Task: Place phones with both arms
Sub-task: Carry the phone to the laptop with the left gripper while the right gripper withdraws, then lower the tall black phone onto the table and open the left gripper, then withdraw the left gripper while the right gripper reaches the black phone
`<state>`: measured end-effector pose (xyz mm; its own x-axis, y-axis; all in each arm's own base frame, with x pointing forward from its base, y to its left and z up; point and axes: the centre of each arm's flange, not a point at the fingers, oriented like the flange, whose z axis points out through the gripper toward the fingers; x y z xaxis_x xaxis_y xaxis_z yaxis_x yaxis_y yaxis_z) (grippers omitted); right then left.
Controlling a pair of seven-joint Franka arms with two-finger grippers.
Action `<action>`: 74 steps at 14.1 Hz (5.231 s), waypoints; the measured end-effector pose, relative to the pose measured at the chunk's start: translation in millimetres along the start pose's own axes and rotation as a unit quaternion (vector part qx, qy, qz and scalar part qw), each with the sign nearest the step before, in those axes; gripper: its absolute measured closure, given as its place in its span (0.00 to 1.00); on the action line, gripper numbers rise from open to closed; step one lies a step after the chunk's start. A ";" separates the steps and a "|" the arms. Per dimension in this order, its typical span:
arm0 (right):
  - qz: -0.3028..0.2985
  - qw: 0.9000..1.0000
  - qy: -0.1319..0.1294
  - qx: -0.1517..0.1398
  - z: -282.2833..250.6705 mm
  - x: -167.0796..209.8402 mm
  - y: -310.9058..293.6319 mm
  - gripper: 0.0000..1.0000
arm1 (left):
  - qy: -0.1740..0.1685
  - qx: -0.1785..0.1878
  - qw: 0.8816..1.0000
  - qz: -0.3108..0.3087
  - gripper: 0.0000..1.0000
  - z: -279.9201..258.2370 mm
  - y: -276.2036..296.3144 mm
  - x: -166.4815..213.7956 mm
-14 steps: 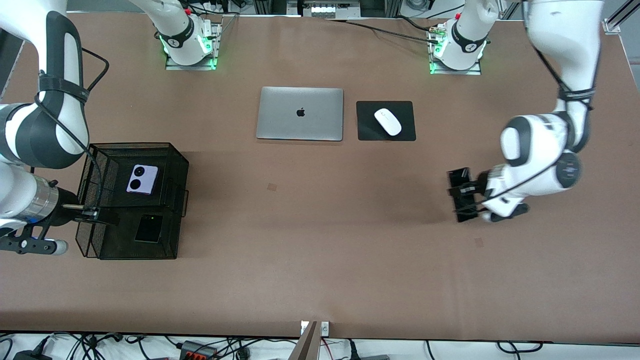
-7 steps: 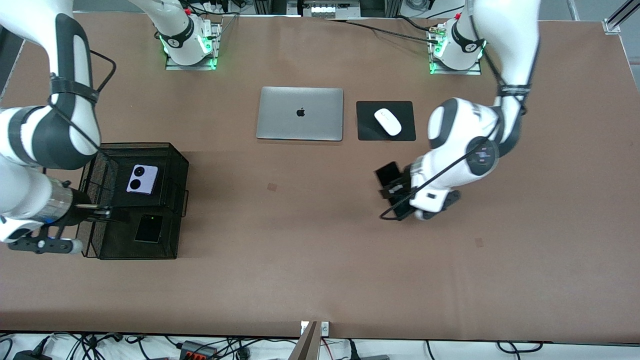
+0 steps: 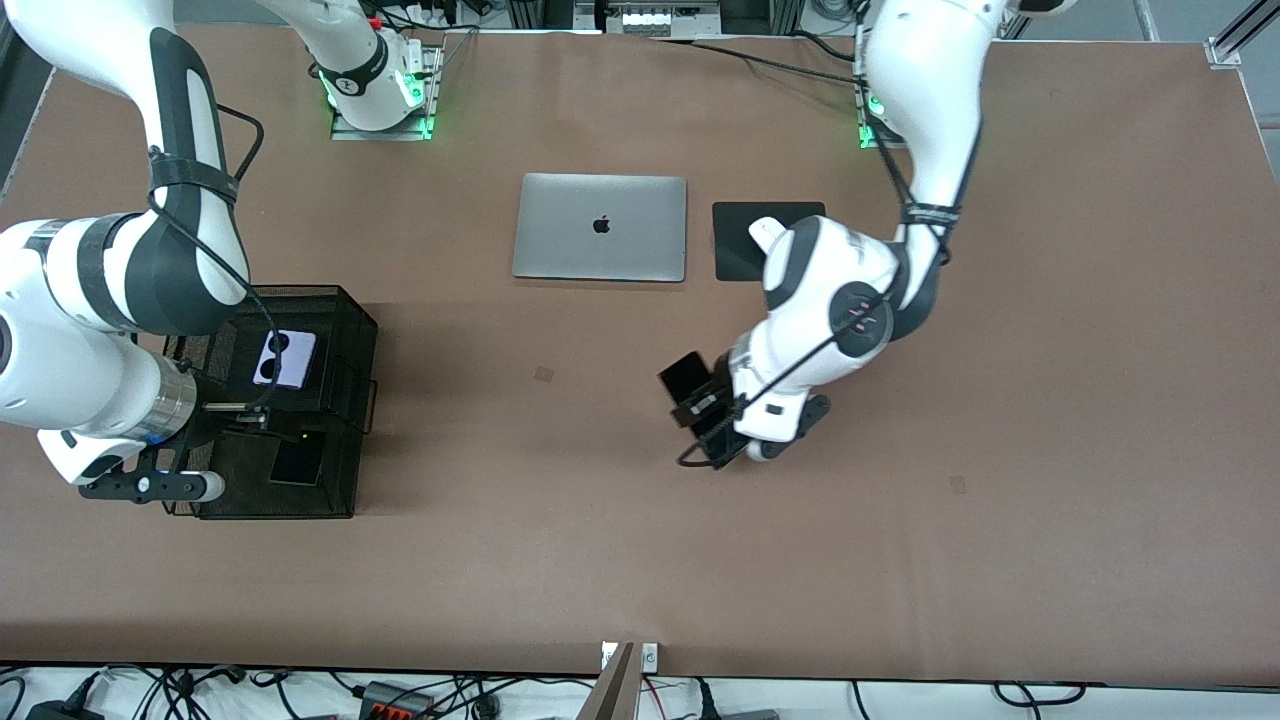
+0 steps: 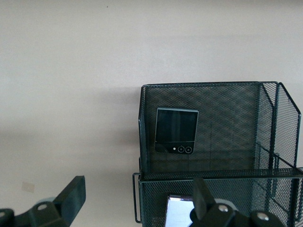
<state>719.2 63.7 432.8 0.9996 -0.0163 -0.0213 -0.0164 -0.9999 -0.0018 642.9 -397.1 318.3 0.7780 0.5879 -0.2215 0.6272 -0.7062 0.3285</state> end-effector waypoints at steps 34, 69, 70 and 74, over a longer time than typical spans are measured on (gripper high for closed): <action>0.030 0.999 -0.017 -0.003 8.9 -8.3 -38.0 0.00 | 0.129 0.079 0.923 0.354 0.06 174.5 38.0 -138.8; 0.159 0.985 0.052 0.045 241.4 -94.7 -375.3 0.00 | 0.030 0.116 0.974 0.192 0.00 -314.7 -236.5 208.6; 0.159 0.985 0.051 0.045 242.3 -95.2 -375.7 0.00 | 0.045 0.138 0.970 0.196 0.00 -332.2 -250.8 214.1; 0.158 0.986 0.047 0.039 254.7 -97.3 -375.2 0.00 | 0.064 0.192 0.952 0.229 0.00 -356.4 -246.9 194.4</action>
<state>622.7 441.0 180.9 0.9418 -0.3309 0.0589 -0.3254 -0.9416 -0.0868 626.2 32.2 521.4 0.9779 0.2087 -0.0134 0.2087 -0.9780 -0.0008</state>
